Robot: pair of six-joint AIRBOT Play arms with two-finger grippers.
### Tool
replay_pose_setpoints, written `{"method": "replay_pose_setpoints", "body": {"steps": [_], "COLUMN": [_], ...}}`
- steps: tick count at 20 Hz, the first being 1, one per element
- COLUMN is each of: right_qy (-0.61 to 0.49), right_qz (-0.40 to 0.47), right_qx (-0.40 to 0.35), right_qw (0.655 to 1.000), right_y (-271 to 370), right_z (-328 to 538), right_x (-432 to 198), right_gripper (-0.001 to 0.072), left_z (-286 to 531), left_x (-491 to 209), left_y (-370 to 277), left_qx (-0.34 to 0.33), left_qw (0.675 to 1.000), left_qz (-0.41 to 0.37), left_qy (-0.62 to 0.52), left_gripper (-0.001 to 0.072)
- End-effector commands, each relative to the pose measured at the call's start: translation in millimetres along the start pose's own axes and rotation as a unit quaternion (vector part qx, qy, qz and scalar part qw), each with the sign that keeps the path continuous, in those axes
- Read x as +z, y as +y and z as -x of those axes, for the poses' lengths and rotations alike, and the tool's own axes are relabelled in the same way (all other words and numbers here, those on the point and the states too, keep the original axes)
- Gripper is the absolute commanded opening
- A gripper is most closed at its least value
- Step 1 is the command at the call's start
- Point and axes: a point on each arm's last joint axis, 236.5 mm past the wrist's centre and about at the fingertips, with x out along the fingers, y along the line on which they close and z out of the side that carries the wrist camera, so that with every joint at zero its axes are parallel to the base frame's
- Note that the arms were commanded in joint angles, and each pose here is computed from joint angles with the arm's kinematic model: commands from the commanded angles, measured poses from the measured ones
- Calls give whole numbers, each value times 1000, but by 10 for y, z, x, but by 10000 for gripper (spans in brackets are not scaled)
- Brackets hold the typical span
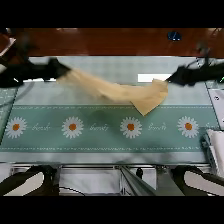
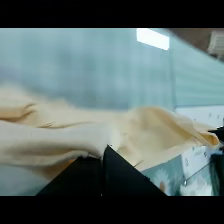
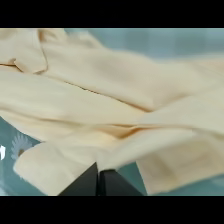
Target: Fold the shirts.
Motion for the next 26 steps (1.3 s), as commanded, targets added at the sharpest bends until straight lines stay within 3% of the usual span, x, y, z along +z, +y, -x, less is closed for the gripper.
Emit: {"method": "replay_pose_setpoints", "body": {"steps": [1,4,8,11,14,16,19,26], "right_qy": [-178,-306,-400,-434,-430,-414,-370,-179], "right_qz": [166,260,317,336,332,324,298,181], "right_qx": [-35,-90,-144,-159,-174,-186,-190,-139], "right_qw": [969,911,848,821,821,830,859,957], "right_y": [1254,2055,2598,2818,2816,2718,2436,1181], "right_z": [1357,2437,3270,3573,3637,3592,3317,1765], "right_x": [748,651,31,-383,-641,-710,-644,-446], "right_gripper": [14,14,14,14,14,14,14,14], "left_z": [1182,2196,2997,3435,3673,3658,3382,1807], "left_x": [1023,1128,624,377,199,109,152,212], "left_y": [-1667,-2592,-3091,-3185,-3197,-3244,-2938,-843], "left_qx": [-85,-77,23,100,136,117,117,173], "left_qw": [964,913,866,825,809,813,845,948], "left_qz": [-175,-285,-384,-418,-420,-427,-405,-233], "left_qy": [-180,-283,-321,-368,-389,-378,-331,-130], "left_gripper": [31,30,30,30,30,30,30,31]}}
